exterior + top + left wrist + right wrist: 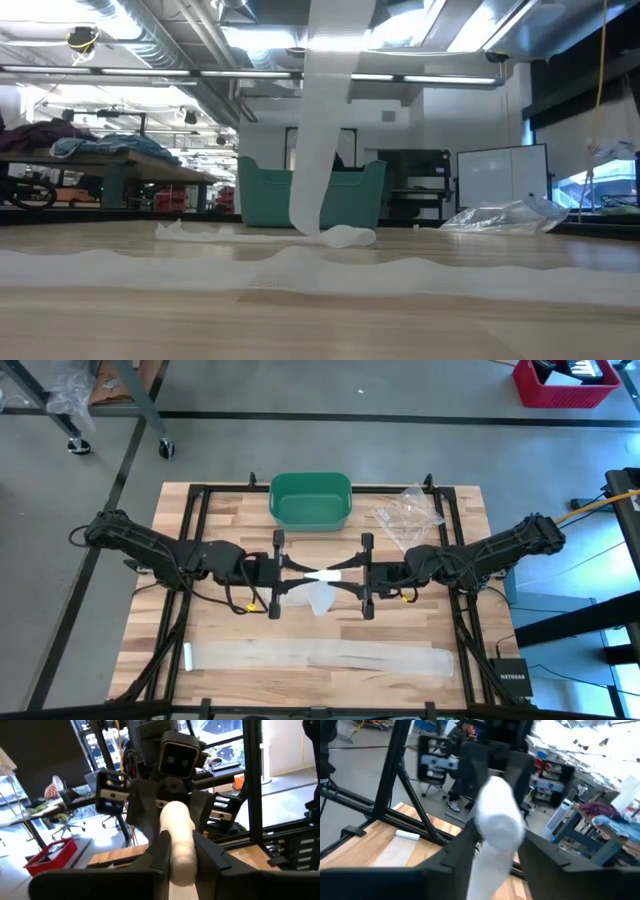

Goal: Roll bandage
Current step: Roll the top white bandage

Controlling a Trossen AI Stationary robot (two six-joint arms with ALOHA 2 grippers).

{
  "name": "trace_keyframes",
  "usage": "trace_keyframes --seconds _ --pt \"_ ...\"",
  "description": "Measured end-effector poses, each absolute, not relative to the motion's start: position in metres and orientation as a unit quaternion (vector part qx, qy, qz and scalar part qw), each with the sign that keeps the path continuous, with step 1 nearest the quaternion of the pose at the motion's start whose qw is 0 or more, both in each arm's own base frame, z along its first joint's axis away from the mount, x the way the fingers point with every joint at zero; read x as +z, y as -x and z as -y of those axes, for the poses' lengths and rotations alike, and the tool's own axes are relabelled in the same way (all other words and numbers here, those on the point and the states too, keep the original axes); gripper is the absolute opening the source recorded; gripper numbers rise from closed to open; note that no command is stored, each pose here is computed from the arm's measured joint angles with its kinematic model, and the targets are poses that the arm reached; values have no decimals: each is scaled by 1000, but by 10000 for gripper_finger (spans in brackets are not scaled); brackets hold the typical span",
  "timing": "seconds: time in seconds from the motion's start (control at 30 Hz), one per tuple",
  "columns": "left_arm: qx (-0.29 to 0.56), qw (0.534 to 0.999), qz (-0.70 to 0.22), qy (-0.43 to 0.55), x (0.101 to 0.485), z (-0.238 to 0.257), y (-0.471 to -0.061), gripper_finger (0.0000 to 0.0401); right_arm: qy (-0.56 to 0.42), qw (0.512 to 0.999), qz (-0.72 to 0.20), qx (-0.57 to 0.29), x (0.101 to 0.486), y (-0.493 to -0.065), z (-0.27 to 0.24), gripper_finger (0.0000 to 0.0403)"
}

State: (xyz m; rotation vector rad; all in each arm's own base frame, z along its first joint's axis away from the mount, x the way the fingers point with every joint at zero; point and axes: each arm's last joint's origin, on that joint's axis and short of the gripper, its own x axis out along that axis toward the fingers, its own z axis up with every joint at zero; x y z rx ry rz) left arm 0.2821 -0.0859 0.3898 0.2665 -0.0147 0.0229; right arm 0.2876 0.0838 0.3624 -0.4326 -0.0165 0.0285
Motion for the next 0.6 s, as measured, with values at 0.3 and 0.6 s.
trace_keyframes --seconds 0.3,0.6 --pt "17 969 6 -247 390 91 -280 51 142 989 -30 11 397 -263 -85 227" --pt "80 876 -31 -475 382 84 -294 51 144 985 -91 12 409 -249 -73 232"
